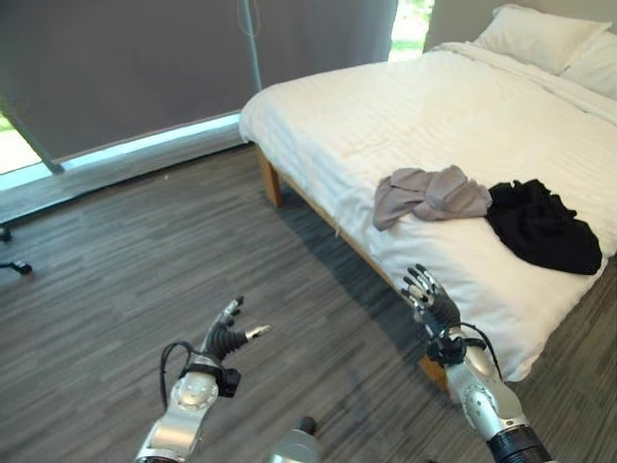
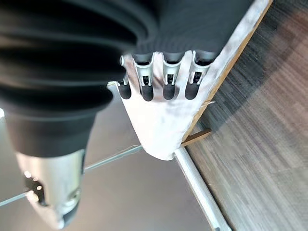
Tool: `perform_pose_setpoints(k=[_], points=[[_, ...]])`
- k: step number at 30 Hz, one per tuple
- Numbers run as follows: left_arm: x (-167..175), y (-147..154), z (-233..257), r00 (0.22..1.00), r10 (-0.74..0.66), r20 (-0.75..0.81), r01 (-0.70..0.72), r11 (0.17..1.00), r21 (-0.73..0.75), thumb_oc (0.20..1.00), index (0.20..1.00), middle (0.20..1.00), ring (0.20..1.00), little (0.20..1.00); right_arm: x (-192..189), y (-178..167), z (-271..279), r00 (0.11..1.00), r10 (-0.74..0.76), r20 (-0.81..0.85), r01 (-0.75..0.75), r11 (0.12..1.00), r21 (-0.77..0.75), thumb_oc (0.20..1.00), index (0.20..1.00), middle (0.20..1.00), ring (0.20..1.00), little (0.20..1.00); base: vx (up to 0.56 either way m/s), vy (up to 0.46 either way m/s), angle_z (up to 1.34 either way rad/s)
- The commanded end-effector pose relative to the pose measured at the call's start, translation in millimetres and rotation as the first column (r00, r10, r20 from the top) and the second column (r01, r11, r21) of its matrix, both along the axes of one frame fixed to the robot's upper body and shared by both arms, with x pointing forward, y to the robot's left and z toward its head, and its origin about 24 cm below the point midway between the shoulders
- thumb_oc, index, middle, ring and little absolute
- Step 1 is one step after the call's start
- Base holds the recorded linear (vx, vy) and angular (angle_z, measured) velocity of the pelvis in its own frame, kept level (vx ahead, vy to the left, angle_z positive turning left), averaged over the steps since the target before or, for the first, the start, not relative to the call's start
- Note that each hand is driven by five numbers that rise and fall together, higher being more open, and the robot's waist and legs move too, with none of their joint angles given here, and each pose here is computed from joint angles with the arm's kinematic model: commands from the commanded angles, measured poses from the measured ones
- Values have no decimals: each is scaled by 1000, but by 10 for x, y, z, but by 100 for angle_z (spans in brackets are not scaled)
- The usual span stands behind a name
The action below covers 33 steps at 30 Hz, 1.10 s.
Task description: Pick up bed clothes into laundry basket.
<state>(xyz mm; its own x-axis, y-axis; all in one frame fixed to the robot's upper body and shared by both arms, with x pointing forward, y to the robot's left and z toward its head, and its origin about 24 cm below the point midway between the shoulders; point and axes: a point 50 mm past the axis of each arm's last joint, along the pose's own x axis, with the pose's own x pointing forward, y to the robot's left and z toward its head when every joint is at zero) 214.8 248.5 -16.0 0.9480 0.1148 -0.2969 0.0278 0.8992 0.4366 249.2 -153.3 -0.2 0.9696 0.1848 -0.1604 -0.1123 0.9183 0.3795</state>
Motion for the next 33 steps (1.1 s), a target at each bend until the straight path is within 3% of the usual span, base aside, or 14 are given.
perform_pose_setpoints(k=[1,6,8,14,23,28,33], points=[[196,63,368,984,-27,175,18,998,55,1000,1000,1000,1000,1000,150,83,375,982,45,182,-52,998,35,1000,1000,1000,1000,1000,120,-530,25],[246,-45,310,983,37,181,-15,992,-122,1000,1000,1000,1000,1000,200,-185,412,983,-36,181,39,999,-10,1000,1000,1000,1000,1000,37,-450,53],[226,-168,220,990,-8,143,31,987,-156,1000,1000,1000,1000,1000,138,-316,353,984,-81,157,89,995,-42,1000,1000,1000,1000,1000,8,-400,102],[83,-336,39,997,-21,73,38,970,-241,1000,1000,1000,1000,1000,6,-357,108,990,-129,51,131,990,-43,1000,1000,1000,1000,1000,87,-250,21],[79,-368,0,996,-75,43,82,980,-183,1000,1000,1000,1000,1000,-80,-197,33,996,-82,26,83,997,-12,1000,1000,1000,1000,1000,75,-6,6],[70,-242,9,998,-38,43,44,990,-137,1000,1000,1000,1000,1000,-51,-165,57,995,-88,40,88,996,11,1000,1000,1000,1000,1000,119,94,-11],[11,32,73,994,85,74,-76,990,-117,1000,1000,1000,1000,1000,39,-144,155,992,-102,81,100,994,35,1000,1000,1000,1000,1000,84,91,-40]])
